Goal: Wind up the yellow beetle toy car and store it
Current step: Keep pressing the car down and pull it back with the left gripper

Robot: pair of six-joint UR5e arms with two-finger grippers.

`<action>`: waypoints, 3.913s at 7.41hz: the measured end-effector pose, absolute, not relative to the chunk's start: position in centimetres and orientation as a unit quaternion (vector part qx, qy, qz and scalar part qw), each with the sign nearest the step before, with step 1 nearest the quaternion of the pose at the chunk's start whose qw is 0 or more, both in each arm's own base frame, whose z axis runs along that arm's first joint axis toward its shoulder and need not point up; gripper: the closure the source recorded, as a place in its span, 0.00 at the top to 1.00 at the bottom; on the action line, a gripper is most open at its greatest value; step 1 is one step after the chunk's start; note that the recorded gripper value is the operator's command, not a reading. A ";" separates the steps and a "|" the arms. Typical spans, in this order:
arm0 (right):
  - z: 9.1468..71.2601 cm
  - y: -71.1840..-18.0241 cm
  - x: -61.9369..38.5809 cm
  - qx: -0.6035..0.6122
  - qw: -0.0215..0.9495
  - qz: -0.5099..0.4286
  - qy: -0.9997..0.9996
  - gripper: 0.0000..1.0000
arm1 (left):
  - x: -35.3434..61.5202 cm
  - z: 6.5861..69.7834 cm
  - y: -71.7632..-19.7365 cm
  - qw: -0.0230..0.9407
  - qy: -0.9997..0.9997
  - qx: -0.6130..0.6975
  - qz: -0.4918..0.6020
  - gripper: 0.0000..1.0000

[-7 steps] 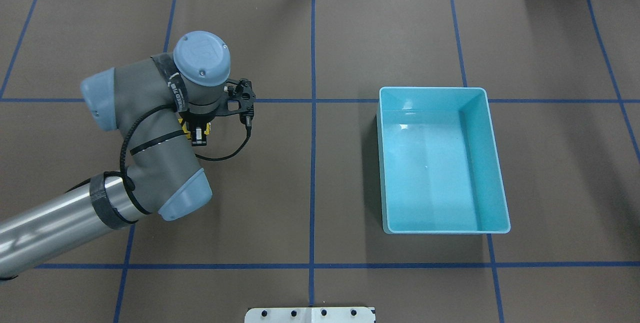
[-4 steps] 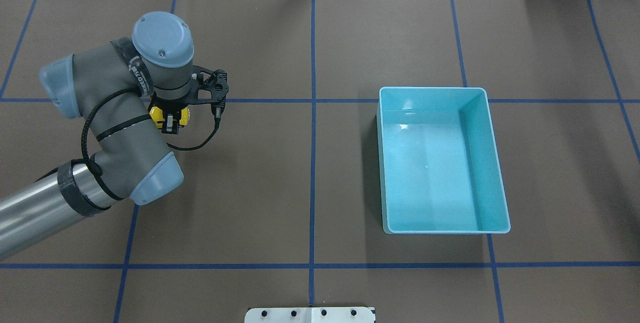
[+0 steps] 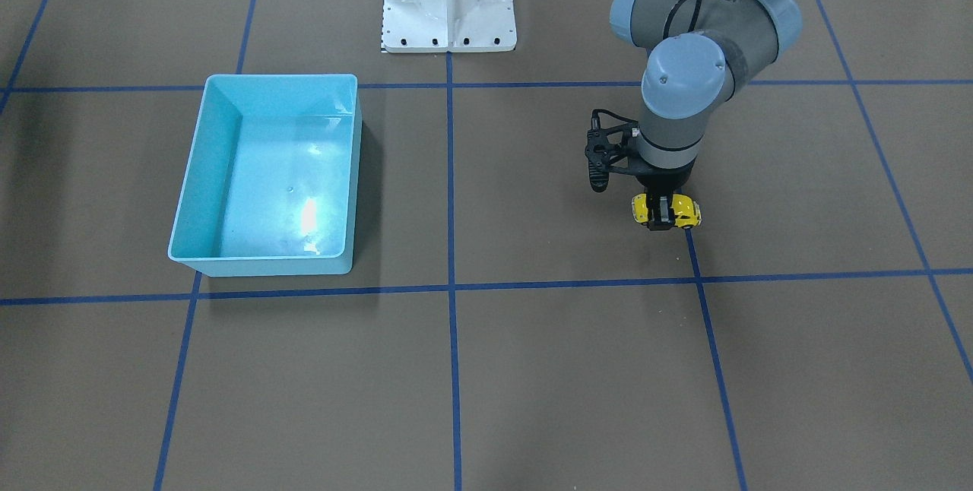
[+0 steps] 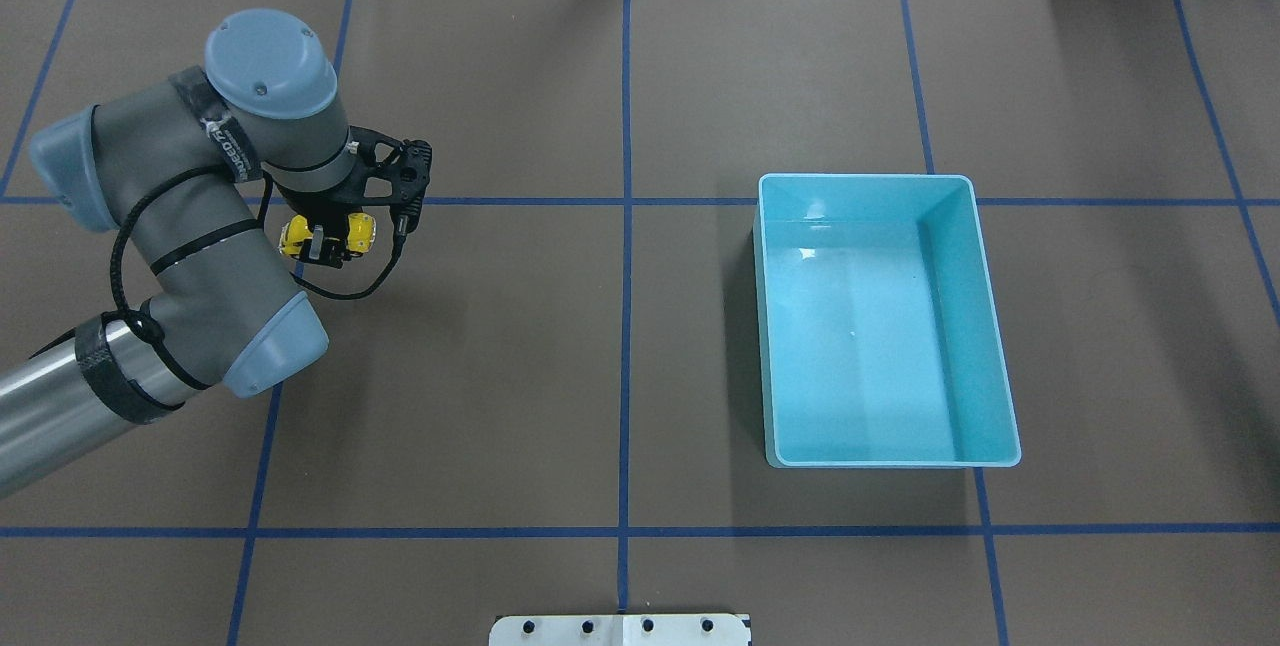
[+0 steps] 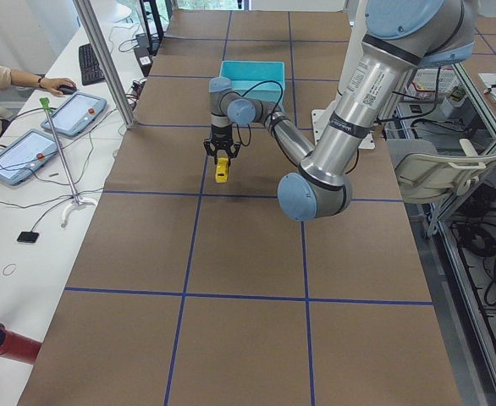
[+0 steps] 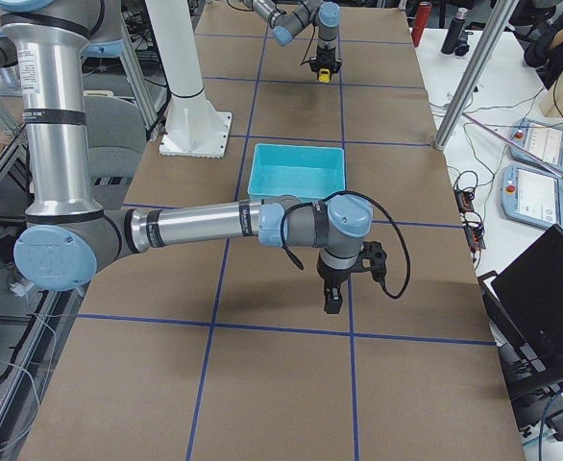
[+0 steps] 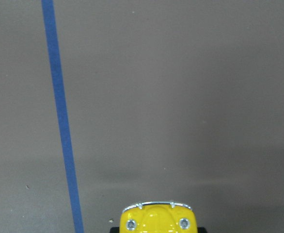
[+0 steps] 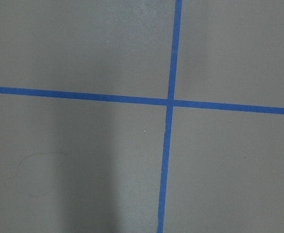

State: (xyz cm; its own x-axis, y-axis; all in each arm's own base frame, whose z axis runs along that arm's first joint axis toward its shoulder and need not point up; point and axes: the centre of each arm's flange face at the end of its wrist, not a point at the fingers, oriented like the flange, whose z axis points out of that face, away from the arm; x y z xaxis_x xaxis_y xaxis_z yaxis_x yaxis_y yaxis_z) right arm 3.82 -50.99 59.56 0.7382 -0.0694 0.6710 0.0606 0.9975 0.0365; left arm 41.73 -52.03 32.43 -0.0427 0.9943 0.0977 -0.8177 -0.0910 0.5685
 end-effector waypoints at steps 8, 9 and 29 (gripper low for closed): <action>59.7 -51.1 3.8 0.005 0.933 -0.035 -0.359 1.00 | 41.3 36.4 -51.2 0.640 0.205 0.279 0.686 0.00; 59.7 -51.1 3.8 0.005 0.933 -0.035 -0.359 1.00 | 41.2 37.0 -51.0 0.637 0.205 0.280 0.688 0.00; 62.0 -49.1 4.2 -0.020 0.935 -0.021 -0.354 1.00 | 41.4 42.0 -50.8 0.611 0.215 0.290 0.705 0.00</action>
State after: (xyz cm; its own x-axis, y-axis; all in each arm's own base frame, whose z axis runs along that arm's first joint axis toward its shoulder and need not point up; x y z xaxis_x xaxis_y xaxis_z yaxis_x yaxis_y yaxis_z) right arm 4.16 -49.10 62.00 0.7483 -0.0254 0.6629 0.0534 0.9983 -0.0221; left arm 41.35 -50.80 42.00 -0.0861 0.9855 0.1461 -0.7371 -0.1617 0.6562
